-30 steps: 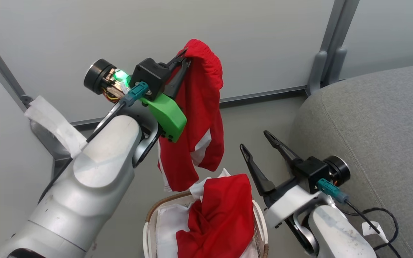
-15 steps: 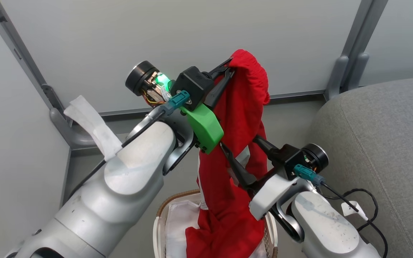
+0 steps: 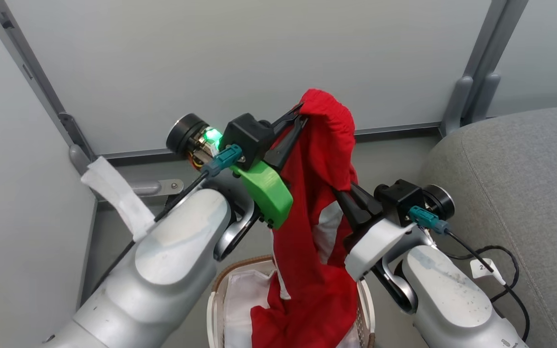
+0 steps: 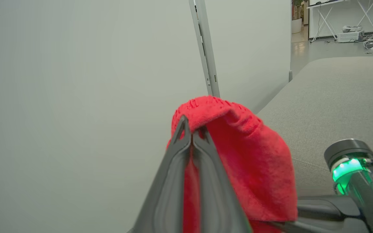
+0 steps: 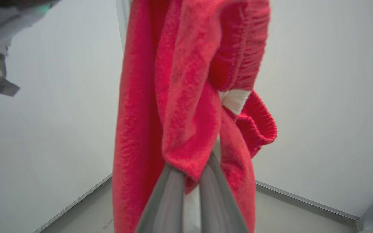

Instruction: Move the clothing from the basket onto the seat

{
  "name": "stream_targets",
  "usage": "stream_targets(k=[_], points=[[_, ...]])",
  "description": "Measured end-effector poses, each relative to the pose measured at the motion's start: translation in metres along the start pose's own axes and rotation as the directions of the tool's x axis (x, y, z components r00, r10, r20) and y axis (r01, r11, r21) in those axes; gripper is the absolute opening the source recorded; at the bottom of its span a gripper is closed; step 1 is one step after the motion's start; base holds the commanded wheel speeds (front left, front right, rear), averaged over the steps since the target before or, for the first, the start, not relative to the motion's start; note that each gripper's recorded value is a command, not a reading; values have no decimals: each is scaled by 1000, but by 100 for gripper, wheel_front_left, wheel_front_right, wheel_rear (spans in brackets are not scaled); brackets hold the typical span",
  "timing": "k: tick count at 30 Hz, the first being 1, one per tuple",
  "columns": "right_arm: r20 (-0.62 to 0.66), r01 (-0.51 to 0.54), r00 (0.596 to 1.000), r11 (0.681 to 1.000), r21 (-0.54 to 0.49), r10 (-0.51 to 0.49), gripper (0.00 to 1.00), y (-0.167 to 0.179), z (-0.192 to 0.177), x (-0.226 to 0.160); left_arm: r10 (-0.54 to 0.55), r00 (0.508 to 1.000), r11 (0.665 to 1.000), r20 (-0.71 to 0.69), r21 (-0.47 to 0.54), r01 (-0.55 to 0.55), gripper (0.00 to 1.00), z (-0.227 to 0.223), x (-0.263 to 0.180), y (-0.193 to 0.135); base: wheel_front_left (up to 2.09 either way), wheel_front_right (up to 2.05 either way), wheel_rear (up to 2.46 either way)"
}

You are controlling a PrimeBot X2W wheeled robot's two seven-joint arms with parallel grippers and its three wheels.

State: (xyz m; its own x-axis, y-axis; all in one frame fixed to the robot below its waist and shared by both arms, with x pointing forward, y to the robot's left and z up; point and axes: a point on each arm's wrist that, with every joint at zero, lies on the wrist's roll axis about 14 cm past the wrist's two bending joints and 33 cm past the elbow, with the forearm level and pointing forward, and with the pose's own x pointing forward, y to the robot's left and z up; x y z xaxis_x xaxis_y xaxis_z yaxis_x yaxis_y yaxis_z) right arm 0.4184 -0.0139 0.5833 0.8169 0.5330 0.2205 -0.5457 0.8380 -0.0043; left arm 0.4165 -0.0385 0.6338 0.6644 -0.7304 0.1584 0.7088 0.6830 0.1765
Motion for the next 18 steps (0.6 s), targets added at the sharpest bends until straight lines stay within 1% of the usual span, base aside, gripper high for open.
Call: stream_targets(k=[2, 3, 4, 11, 18], points=[[1, 18, 1000, 1000, 1, -18, 0, -6, 0, -2, 13, 1000, 999, 4, -29, -13, 38, -6, -3, 1, 0, 0, 0], [2, 30, 1000, 1000, 0, -30, 0, -10, 1, -3, 19, 1000, 999, 4, -38, -19, 62, -11, -4, 1, 0, 0, 0], [3, 40, 999, 999, -2, -40, 0, -13, 1, -4, 29, 1000, 998, 4, -47, -29, 100, -15, -6, 1, 0, 0, 0], [21, 138, 990, 990, -16, -138, 0, -46, 8, -13, 83, 995, 980, -61, -178, -93, 100, -59, -21, -2, 0, 0, 0], [50, 202, 979, 979, -36, -200, 0, -68, 18, -20, 136, 981, 951, -140, -258, -169, 100, -98, -39, -4, 0, 0, 0]])
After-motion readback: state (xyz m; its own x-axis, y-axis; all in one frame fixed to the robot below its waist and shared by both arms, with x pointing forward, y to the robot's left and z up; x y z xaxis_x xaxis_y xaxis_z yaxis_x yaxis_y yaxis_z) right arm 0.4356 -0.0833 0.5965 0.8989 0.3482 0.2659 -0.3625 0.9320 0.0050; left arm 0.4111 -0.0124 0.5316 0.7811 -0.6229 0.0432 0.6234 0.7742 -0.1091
